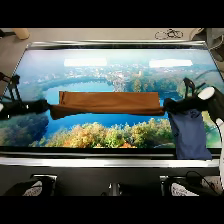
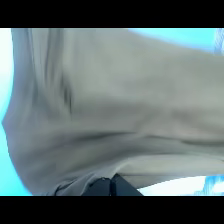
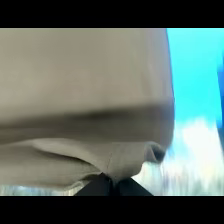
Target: Fold the shirts.
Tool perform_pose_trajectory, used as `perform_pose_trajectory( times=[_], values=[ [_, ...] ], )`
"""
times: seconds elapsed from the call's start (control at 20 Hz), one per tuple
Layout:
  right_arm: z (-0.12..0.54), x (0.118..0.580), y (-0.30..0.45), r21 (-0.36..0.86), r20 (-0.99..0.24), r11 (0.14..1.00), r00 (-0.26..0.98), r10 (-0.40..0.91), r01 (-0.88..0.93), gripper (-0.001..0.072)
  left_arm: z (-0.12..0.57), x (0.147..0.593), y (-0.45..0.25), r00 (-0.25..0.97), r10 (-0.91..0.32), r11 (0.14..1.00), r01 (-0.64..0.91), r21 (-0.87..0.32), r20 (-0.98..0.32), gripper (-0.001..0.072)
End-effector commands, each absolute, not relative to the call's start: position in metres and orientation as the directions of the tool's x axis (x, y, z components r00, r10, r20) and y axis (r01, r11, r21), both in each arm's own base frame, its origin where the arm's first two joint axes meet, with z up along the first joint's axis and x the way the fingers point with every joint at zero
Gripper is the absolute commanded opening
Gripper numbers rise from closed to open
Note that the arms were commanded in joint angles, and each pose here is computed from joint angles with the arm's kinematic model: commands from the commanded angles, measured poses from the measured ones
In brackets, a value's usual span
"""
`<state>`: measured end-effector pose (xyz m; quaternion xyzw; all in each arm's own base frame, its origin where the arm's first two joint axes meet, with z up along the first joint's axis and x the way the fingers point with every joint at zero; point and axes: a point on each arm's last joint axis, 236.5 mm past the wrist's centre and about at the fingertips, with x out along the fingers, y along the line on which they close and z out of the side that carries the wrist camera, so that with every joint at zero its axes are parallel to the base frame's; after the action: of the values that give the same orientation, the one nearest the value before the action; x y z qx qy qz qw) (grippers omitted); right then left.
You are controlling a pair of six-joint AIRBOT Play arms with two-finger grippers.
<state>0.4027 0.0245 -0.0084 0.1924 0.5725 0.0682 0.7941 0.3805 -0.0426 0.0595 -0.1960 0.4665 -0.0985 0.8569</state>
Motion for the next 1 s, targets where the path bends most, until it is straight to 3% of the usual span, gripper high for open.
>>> perform_pose_trajectory(
  times=[0.0,0.3,0.35,0.4,0.45,0.65,0.95],
  values=[
    [-0.006,0.467,0.025,0.282,-0.87,0.958,0.434,0.233,0.052,0.0023,0.058,0.444,-0.03,0.56,-0.342,0.905,-0.02,-0.424,-0.755,0.0024],
    [-0.076,0.508,0.03,0.344,-0.9,0.914,0.352,0.256,0.214,0.0029,-0.041,0.491,-0.051,0.339,-0.496,0.805,-0.166,-0.57,-0.799,0.0036],
    [-0.083,0.508,0.032,0.352,-0.902,0.909,0.34,0.266,0.223,0.009,-0.054,0.49,-0.052,0.313,-0.503,0.789,-0.215,-0.576,-0.806,0.0154],
    [-0.086,0.508,0.034,0.361,-0.901,0.904,0.336,0.276,0.227,0.0342,-0.062,0.486,-0.053,0.285,-0.512,0.78,-0.239,-0.578,-0.81,0.0402],
    [-0.081,0.507,0.034,0.362,-0.898,0.908,0.339,0.28,0.209,0.072,-0.063,0.484,-0.049,0.279,-0.513,0.781,-0.239,-0.577,-0.811,0.051],
    [-0.061,0.498,-0.003,0.335,-0.907,0.927,0.325,0.268,0.17,0.0716,-0.023,0.476,-0.034,0.294,-0.526,0.805,-0.131,-0.579,-0.798,0.0521],
    [-0.104,0.481,0.042,0.539,-0.842,0.805,0.192,0.505,0.248,0.0704,0.052,0.462,-0.084,0.343,-0.547,0.824,0.056,-0.564,-0.764,0.0517]
  ],
)
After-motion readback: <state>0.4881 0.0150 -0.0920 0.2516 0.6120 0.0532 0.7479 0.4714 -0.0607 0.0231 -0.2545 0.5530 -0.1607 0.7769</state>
